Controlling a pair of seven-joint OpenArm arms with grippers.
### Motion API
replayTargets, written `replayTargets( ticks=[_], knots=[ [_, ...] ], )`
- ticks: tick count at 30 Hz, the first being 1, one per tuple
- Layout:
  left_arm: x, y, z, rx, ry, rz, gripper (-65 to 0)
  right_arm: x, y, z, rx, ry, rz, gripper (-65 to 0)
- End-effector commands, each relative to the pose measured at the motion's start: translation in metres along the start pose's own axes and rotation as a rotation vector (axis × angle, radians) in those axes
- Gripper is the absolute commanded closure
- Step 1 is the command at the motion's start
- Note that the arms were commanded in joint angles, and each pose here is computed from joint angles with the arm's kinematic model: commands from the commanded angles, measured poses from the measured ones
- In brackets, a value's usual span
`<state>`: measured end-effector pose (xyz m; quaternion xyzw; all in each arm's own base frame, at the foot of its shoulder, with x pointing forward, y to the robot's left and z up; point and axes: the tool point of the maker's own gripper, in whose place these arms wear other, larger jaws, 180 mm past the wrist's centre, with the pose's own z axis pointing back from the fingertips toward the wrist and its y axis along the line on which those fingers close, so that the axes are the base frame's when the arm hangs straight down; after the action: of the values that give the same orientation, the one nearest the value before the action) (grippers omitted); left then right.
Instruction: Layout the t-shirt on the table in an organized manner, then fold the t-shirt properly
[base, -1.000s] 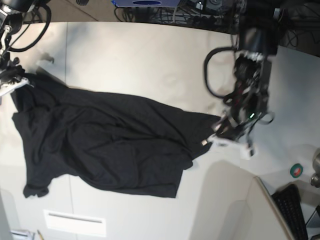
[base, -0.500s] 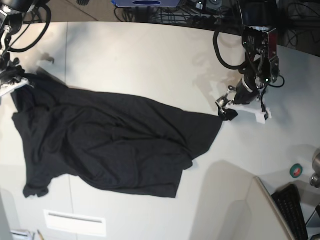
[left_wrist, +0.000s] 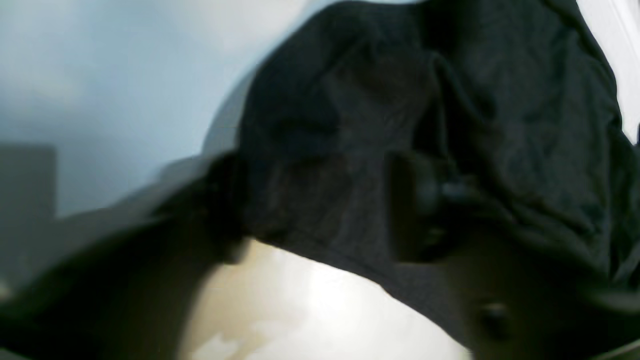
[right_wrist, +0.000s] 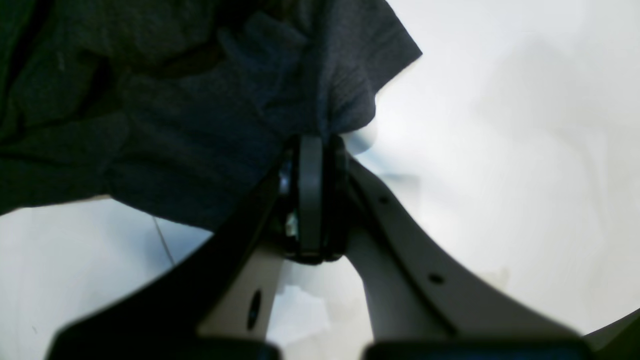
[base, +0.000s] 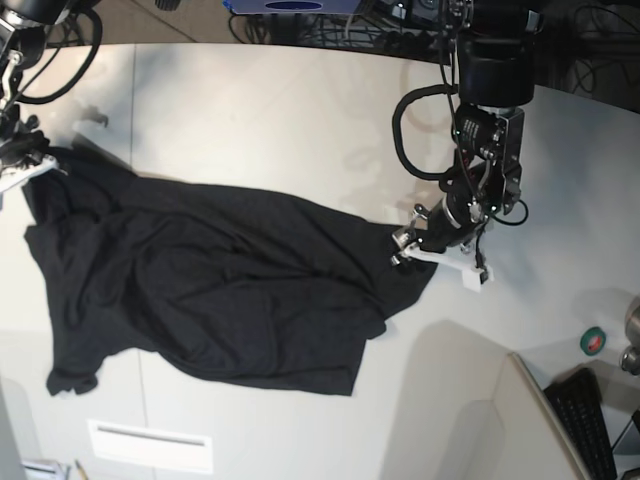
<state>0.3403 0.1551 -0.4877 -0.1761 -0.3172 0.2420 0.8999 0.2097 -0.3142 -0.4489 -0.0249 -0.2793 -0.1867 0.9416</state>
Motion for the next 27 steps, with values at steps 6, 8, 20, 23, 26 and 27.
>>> replayTargets(
  ticks=[6, 8, 20, 23, 26, 27],
  knots=[
    [-0.002, 0.024, 0.010, 0.047, 0.022, -0.027, 0.0, -0.006, 0.000, -0.001, 0.005, -0.003, -0.023, 0.0],
    [0.002, 0.029, 0.019, 0.048, 0.001, -0.051, 0.0, -0.022, 0.001, -0.001, 0.006, 0.031, -0.033, 0.0],
    [0.000, 0.057, 0.086, 0.082, -0.091, -0.125, 0.0, -0.104, 0.033, 0.006, 0.057, 0.172, -0.112, 0.0],
    [0.006, 0.064, 0.088, 0.098, -0.105, -0.113, 0.0, -0.112, 0.039, 0.007, 0.066, 0.186, -0.126, 0.0],
    [0.007, 0.066, 0.089, 0.102, -0.107, -0.111, 0.0, -0.107, 0.034, 0.016, 0.050, 0.158, -0.115, -20.0],
    [0.006, 0.067, 0.089, 0.103, -0.106, -0.111, 0.0, -0.103, 0.033, 0.021, 0.045, 0.145, -0.100, -25.2]
  ],
)
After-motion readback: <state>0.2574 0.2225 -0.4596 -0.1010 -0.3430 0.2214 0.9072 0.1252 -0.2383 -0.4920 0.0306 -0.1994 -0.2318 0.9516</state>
